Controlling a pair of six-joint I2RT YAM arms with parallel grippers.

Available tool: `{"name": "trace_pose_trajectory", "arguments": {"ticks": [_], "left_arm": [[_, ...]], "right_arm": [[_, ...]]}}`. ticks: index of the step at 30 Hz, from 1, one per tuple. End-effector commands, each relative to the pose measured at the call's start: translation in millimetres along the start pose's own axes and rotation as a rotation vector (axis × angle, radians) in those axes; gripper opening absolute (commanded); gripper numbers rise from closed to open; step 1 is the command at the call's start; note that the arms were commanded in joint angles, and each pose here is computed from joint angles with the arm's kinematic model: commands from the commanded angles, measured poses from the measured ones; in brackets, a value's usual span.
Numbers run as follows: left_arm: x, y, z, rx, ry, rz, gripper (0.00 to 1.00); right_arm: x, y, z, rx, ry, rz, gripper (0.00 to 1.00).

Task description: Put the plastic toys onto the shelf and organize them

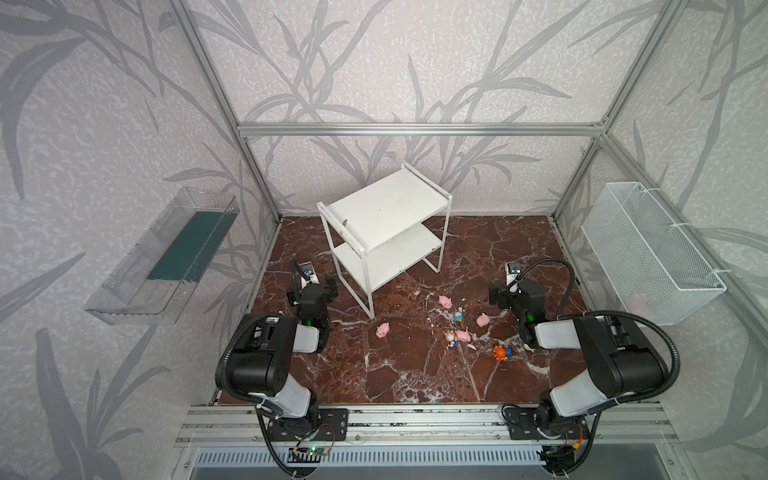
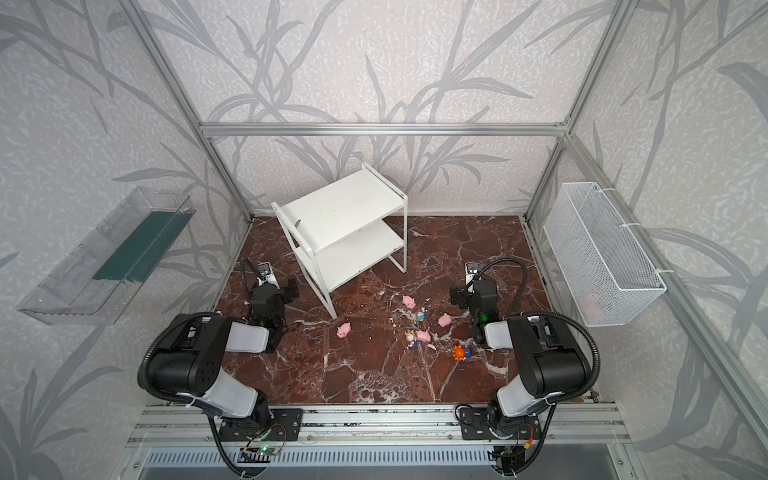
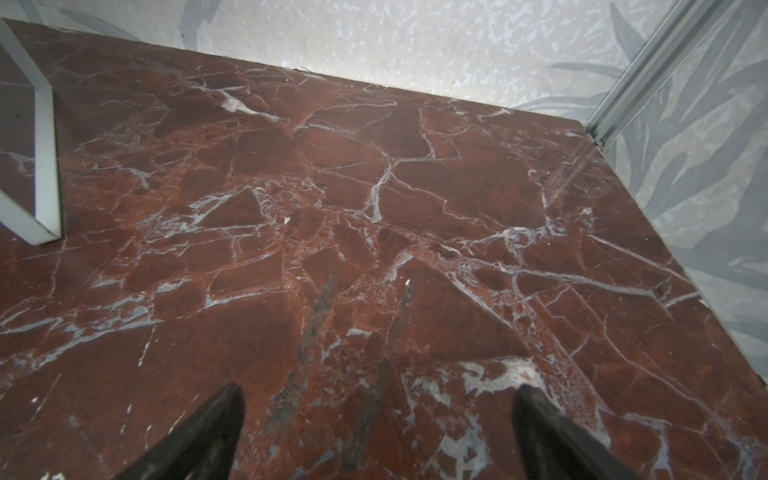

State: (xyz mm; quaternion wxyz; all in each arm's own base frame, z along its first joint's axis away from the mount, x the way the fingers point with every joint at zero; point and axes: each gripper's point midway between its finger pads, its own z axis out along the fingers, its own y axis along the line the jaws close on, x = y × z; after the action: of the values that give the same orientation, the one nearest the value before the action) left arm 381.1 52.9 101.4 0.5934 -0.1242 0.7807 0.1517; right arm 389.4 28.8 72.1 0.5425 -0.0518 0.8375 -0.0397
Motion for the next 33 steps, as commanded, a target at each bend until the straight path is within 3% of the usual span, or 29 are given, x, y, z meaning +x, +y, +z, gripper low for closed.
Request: {"name": "trace_pose_trajectory", "arguments": {"ticks": [1,19,22,26,29,33], "left_arm": [[-8,4,-4,-0.017,-0.037,0.002,0.99],[-9,4,-5,-0.022,-0.039,0.005,0.99],[-18,5,-11,-0.028,-0.069,0.008,0.99],[-46,-6,-19,-0.027,-0.012,0.097,0.99],[-74,7,-33,-0.123,-0.048,0.016,0.99],[-98,40,-59,-0.307,0.007,-0.086,0.99]], "right_arm": [[-20,-2,0,0.005,-0.051,0.007,0.99],[-20,-2,0,0.005,-0.051,0.008,0.99],[-20,-2,0,0.006,-0.051,0.008,0.99],[-20,-2,0,0.005,-0.051,0.008,0.99],[-20,-2,0,0.005,-0.051,0.007,0.99],[-20,-2,0,0.004,-0.052,0.008,0.99]]}}
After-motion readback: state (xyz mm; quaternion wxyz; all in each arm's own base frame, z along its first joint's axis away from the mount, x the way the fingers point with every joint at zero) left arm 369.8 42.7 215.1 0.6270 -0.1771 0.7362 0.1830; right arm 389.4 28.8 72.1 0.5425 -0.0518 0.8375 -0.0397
